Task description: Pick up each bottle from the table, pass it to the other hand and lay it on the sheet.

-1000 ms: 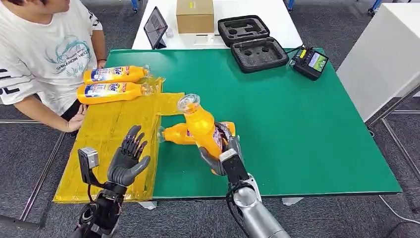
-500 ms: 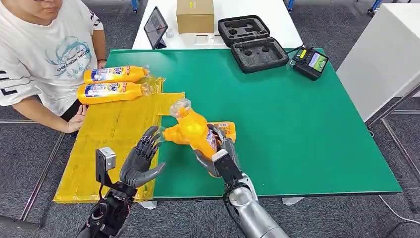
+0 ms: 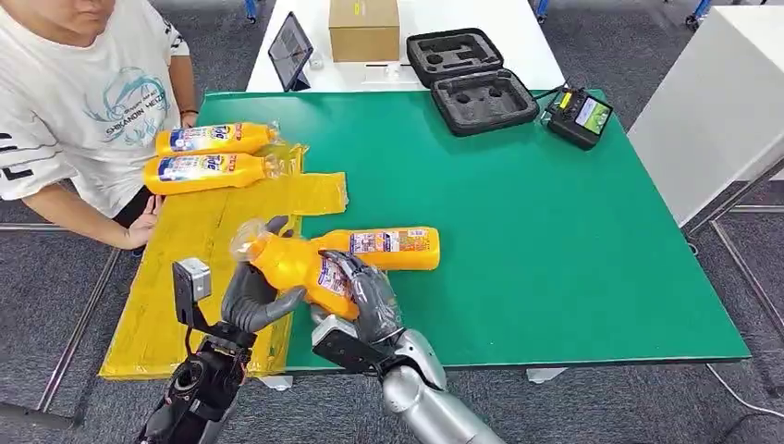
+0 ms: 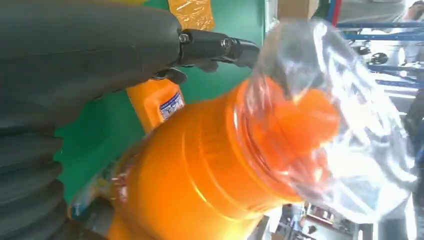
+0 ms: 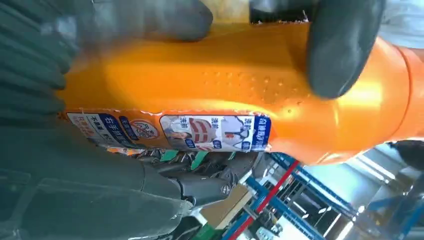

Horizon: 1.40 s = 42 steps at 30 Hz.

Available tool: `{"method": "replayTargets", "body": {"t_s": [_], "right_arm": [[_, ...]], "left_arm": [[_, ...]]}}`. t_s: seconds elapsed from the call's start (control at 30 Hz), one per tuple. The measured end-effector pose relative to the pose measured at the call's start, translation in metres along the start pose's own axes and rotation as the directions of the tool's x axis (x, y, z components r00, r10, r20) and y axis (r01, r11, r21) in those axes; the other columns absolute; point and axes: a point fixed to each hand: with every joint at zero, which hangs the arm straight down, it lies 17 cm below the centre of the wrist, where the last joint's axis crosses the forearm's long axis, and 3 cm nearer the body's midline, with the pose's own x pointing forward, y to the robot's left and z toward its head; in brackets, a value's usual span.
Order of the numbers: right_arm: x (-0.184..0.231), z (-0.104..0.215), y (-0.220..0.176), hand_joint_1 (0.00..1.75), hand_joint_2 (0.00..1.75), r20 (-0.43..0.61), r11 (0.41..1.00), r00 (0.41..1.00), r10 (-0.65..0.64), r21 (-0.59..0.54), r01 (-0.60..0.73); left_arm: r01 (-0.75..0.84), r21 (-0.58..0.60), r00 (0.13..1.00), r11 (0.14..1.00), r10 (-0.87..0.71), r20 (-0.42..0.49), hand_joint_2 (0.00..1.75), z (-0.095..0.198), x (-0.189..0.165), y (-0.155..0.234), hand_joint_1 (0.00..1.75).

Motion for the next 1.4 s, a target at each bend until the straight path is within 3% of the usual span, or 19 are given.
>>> {"method": "replayTargets", "body": {"t_s": [0.17, 0.6, 0.63, 0.67, 0.73, 1.03, 1.3, 1.33, 1.37, 1.4], "right_arm": [[0.017, -0.003, 0.019, 1.75, 1.75, 0.044, 0.999, 0.999, -0.004, 0.053, 0.002], [0.013, -0.004, 0.033, 1.75, 1.75, 0.033, 0.996, 0.999, -0.006, 0.093, 0.003], [0.012, -0.003, 0.034, 1.75, 1.75, 0.032, 0.995, 0.999, -0.004, 0.098, 0.001], [0.012, -0.003, 0.035, 1.75, 1.75, 0.031, 0.995, 1.0, -0.004, 0.1, 0.001], [0.012, -0.002, 0.038, 1.75, 1.75, 0.031, 0.994, 1.0, -0.003, 0.107, 0.0], [0.017, -0.009, 0.044, 1.75, 1.75, 0.041, 0.991, 0.999, 0.021, 0.135, -0.026], [0.022, -0.011, 0.048, 1.73, 1.75, 0.052, 0.988, 0.998, 0.026, 0.151, -0.033], [0.022, -0.011, 0.049, 0.58, 1.75, 0.052, 0.988, 0.998, 0.026, 0.151, -0.034], [0.022, -0.012, 0.049, 0.0, 1.75, 0.053, 0.988, 0.998, 0.027, 0.152, -0.035], [0.022, -0.012, 0.049, 0.0, 1.75, 0.054, 0.987, 0.998, 0.027, 0.157, -0.036]], "left_arm": [[-0.083, -0.01, 0.996, 0.996, 0.083, -0.032, 1.75, 0.002, -0.006, -0.004, 0.0], [-0.216, -0.075, 0.972, 0.973, 0.207, -0.115, 1.75, 0.013, -0.015, -0.018, 0.0], [-0.221, -0.072, 0.971, 0.973, 0.212, -0.115, 1.75, 0.013, -0.016, -0.018, 0.12], [-0.223, -0.071, 0.97, 0.972, 0.214, -0.114, 1.75, 0.014, -0.016, -0.017, 1.06], [-0.225, -0.067, 0.97, 0.972, 0.216, -0.115, 1.75, 0.015, -0.016, -0.017, 1.71], [-0.205, -0.006, 0.978, 0.979, 0.205, -0.028, 1.75, 0.016, 0.0, -0.004, 1.75], [-0.194, 0.012, 0.981, 0.981, 0.194, -0.006, 1.75, 0.017, 0.005, 0.0, 1.75], [-0.194, 0.013, 0.981, 0.981, 0.194, -0.006, 1.75, 0.017, 0.005, 0.001, 1.75], [-0.193, 0.014, 0.981, 0.981, 0.193, -0.004, 1.75, 0.017, 0.005, 0.001, 1.75], [-0.193, 0.015, 0.981, 0.981, 0.193, -0.001, 1.75, 0.017, 0.005, 0.002, 1.75]]}}
